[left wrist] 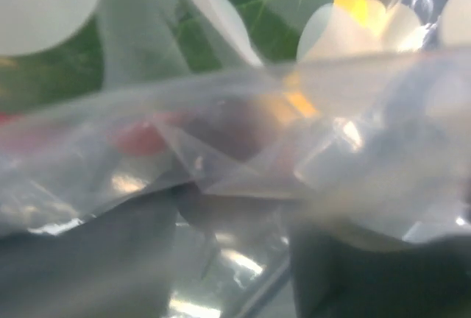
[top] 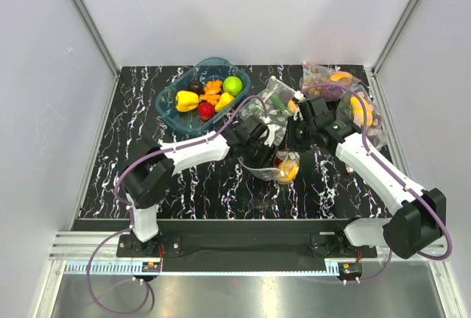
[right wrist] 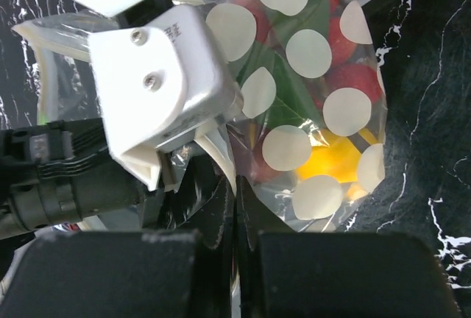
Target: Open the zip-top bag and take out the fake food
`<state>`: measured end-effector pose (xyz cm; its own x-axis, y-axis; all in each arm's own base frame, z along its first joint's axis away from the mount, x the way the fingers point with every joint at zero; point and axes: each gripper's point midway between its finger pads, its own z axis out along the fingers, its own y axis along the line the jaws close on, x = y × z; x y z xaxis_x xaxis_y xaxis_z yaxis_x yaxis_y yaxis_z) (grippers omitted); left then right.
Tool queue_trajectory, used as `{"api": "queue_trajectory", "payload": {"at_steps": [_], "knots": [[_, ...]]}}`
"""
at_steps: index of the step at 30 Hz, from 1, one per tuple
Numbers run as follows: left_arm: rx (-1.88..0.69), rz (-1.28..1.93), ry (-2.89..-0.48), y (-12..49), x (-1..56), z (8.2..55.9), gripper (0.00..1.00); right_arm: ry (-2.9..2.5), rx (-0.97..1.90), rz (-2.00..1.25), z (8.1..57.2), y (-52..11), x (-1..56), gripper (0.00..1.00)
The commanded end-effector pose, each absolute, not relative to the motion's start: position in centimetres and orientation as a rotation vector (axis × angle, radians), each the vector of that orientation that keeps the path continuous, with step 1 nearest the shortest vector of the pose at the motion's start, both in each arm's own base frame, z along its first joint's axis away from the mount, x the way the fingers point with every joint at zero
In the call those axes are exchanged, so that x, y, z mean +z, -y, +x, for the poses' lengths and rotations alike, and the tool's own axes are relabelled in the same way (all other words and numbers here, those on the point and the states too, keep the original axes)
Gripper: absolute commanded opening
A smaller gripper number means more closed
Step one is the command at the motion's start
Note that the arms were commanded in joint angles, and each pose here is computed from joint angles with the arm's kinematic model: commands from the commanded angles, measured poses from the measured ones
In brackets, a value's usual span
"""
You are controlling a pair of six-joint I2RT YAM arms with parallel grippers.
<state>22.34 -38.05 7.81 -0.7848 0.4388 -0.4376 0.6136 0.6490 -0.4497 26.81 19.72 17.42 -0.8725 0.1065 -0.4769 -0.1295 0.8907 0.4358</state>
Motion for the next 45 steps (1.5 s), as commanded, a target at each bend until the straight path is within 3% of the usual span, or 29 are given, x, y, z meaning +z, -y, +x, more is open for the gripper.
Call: {"api": "queue_trajectory", "payload": {"at_steps": [1, 7, 45], "knots": [[-0.908, 0.885, -2.543, 39.3, 8.1, 22.2, 0.36, -2.472, 0.702, -0.037, 27.6, -20.7, 19.4, 0.00], [-0.937, 0.863, -2.489, 39.1, 11.3, 22.2, 0.27, -2.491, 0.652, -0.034, 27.7, -20.2, 19.2, 0.00], [-1.014, 0.728, -2.179, 37.9, 29.2, 26.2, 0.26, -2.533, 0.525, -0.064, 28.0, -19.6, 18.3, 0.00]]}}
